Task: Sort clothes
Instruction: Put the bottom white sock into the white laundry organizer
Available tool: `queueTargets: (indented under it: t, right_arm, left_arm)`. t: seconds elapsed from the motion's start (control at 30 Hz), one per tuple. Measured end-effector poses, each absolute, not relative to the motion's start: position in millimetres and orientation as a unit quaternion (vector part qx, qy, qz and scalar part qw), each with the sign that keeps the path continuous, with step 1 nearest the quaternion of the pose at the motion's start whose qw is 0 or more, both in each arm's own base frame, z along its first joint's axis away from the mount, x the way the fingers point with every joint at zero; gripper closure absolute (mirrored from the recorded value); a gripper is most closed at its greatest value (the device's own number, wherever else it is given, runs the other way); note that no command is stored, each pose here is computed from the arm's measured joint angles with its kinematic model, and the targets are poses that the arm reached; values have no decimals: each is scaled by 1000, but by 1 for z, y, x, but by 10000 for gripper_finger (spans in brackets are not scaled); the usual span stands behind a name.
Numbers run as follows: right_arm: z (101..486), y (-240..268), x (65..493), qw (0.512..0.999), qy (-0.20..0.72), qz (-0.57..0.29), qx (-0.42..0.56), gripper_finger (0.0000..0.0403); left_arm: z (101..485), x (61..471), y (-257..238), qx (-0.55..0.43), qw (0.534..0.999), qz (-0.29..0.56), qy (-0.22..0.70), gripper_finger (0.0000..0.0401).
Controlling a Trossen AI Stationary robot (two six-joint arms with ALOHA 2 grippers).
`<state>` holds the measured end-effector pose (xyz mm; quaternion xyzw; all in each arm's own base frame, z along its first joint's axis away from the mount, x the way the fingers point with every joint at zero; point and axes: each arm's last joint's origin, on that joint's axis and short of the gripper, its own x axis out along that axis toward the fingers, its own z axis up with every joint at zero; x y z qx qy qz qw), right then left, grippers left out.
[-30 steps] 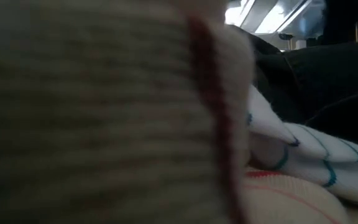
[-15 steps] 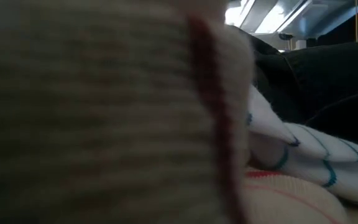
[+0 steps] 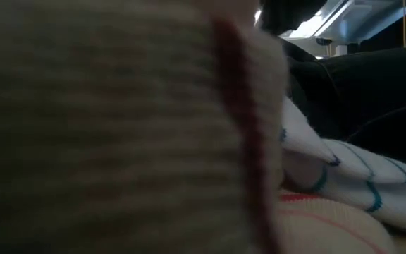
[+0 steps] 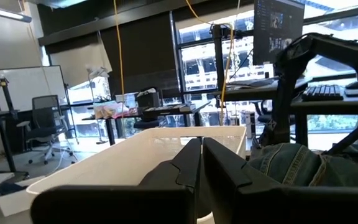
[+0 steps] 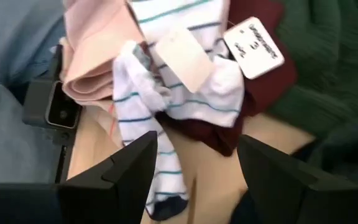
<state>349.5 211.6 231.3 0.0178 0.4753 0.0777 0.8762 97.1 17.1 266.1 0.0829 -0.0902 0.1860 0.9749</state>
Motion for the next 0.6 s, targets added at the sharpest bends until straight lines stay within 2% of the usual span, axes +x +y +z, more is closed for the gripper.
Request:
queueTargets:
  t: [0.3,0.6]
  right_arm:
    - [234,227,355,904,417,78,49,162]
    - [192,252,365,902,419,101,35,162]
  left_arm:
    - [262,98,17,44,979,181,-76,388]
    - [257,99,17,-5,982,177,-63,388]
